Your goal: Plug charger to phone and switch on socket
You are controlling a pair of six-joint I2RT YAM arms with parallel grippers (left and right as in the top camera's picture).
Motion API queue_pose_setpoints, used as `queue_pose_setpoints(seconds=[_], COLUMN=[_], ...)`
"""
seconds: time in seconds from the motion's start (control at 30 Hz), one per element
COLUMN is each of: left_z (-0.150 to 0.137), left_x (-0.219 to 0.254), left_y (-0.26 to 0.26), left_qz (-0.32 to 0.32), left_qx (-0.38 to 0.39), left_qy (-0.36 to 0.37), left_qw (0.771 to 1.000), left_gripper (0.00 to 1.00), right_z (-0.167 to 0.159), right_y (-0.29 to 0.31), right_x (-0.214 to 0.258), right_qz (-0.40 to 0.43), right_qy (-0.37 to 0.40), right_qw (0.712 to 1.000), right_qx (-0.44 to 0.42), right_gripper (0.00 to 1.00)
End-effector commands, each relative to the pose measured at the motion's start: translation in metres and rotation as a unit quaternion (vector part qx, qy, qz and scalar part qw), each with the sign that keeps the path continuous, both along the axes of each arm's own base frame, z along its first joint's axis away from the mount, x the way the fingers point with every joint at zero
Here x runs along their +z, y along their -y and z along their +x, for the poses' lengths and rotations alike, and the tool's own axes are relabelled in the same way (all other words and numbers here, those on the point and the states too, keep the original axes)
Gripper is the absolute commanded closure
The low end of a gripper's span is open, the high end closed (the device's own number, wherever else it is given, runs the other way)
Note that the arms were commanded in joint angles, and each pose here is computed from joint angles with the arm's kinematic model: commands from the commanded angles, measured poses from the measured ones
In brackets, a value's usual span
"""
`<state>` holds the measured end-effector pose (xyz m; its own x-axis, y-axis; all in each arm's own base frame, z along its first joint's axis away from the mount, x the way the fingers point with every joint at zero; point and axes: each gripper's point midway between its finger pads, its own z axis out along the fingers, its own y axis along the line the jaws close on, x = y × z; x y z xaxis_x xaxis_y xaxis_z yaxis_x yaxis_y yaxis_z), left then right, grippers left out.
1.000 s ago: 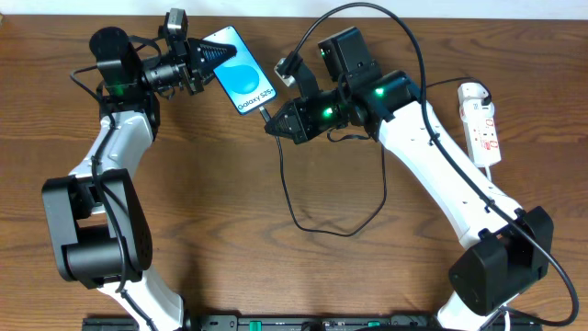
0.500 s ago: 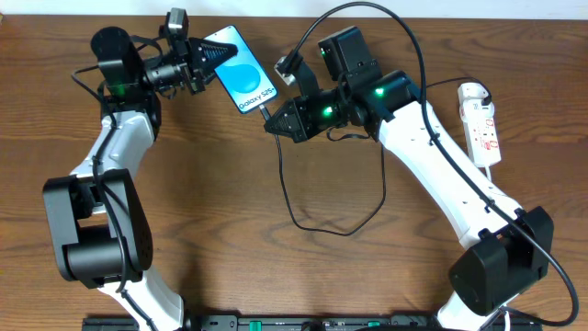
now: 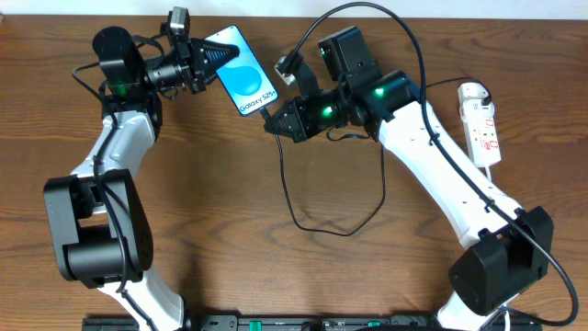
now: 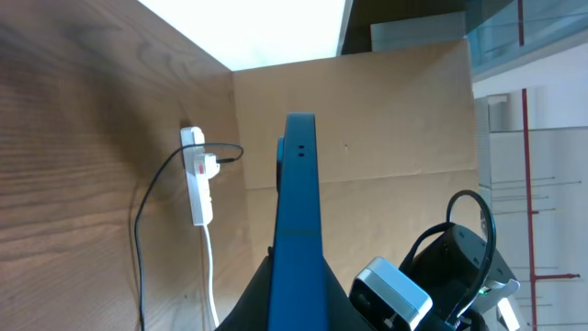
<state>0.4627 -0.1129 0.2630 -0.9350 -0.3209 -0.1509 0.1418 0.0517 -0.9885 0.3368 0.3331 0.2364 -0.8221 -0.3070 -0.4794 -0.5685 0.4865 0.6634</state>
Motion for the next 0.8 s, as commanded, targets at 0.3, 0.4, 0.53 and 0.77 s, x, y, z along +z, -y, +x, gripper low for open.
queue_pose_setpoints(seconds=[0.3,0.4,0.53,0.77], left_z=[-0.020,-0.022,-0.028,-0.032], left_x=[0.012,0.011,0.011,0.011], left_y=[0.012,0.016,0.026,0.036], left_qz=[0.007,0.007,0.006,0.006], left_qx=[-0.056,-0.065,-0.083,-0.097], left_qy=[0.035,0.034,0.034,0.033], left_qw=[0.998,0.997,0.996,0.995], left_gripper=[0.93,0.93,0.93,0.93], right_z=[0.010,0.012,0.015,0.019], right_y=[0.000,-0.001,-0.002,0.000], right_x=[0.012,0.014,0.016,0.017], right_qz=[0.018,0.021,0.025,0.026], right_qy=[0.021,0.025,0.033,0.037], right_qw=[1.000,0.999,0.999,0.999], right_qx=[-0.010,-0.013,-0.014,-0.020], right_gripper=[0.99,0.99,0.99,0.99])
